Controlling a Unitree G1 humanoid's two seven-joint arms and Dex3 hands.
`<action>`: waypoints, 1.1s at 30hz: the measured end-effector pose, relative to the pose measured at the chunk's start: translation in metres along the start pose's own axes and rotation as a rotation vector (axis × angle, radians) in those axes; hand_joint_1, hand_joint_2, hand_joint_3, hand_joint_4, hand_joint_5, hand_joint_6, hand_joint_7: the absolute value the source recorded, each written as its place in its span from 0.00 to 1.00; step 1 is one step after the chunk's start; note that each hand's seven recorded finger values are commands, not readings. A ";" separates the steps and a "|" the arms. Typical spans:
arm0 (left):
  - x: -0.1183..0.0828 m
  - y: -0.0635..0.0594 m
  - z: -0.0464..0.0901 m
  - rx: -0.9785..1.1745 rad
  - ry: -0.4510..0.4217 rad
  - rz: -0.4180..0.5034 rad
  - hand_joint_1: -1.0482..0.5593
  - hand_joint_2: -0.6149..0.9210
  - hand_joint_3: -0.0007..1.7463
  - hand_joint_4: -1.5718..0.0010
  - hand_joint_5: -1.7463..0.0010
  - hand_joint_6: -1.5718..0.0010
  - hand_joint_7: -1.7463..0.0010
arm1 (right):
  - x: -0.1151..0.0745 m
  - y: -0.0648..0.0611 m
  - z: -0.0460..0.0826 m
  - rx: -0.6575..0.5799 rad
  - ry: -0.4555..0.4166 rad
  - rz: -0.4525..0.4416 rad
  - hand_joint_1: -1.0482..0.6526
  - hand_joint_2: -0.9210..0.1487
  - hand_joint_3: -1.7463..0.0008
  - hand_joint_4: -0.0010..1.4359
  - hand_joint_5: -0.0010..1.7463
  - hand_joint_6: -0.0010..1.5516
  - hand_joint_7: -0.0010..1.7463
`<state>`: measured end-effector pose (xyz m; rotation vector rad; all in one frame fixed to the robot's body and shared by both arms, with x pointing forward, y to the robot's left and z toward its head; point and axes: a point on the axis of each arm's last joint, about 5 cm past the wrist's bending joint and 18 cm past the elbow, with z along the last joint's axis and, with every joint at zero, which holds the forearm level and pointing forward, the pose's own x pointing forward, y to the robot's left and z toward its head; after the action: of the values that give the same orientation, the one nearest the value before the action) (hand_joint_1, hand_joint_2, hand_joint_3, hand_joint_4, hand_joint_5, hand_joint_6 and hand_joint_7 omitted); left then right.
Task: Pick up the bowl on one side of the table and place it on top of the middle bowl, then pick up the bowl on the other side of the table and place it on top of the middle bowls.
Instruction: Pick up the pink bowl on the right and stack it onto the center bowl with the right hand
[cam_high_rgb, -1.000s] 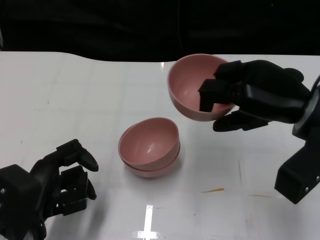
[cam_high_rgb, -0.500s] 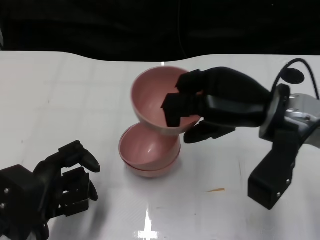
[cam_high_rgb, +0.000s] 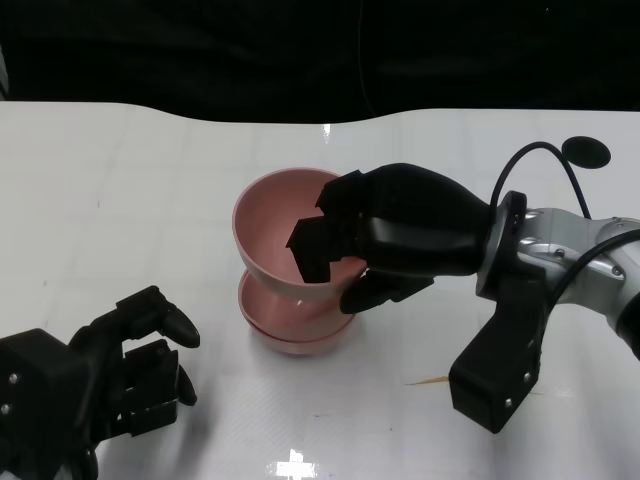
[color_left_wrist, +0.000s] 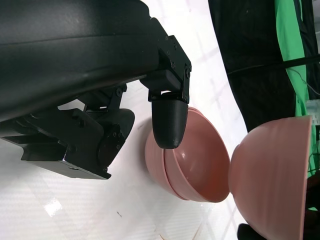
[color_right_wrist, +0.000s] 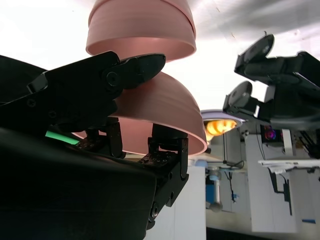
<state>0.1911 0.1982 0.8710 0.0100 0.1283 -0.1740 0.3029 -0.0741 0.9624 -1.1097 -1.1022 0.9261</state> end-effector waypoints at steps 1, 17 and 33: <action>0.000 0.000 0.000 0.000 0.003 0.000 0.79 0.90 0.64 0.58 0.00 0.69 0.00 | 0.001 0.002 0.000 0.004 0.002 -0.001 0.52 0.11 0.88 0.65 1.00 0.43 1.00; -0.001 0.000 0.001 0.011 0.011 0.008 0.80 0.94 0.58 0.56 0.00 0.67 0.00 | -0.005 0.019 -0.004 0.026 0.073 0.013 0.50 0.10 0.85 0.61 1.00 0.41 1.00; -0.001 0.000 0.001 0.025 0.001 0.008 0.79 0.93 0.59 0.55 0.00 0.67 0.00 | -0.006 0.026 -0.002 0.035 0.072 0.000 0.48 0.08 0.86 0.61 1.00 0.40 1.00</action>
<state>0.1906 0.1979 0.8723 0.0351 0.1267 -0.1673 0.3031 -0.0745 0.9354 -1.1059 -1.0234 0.8961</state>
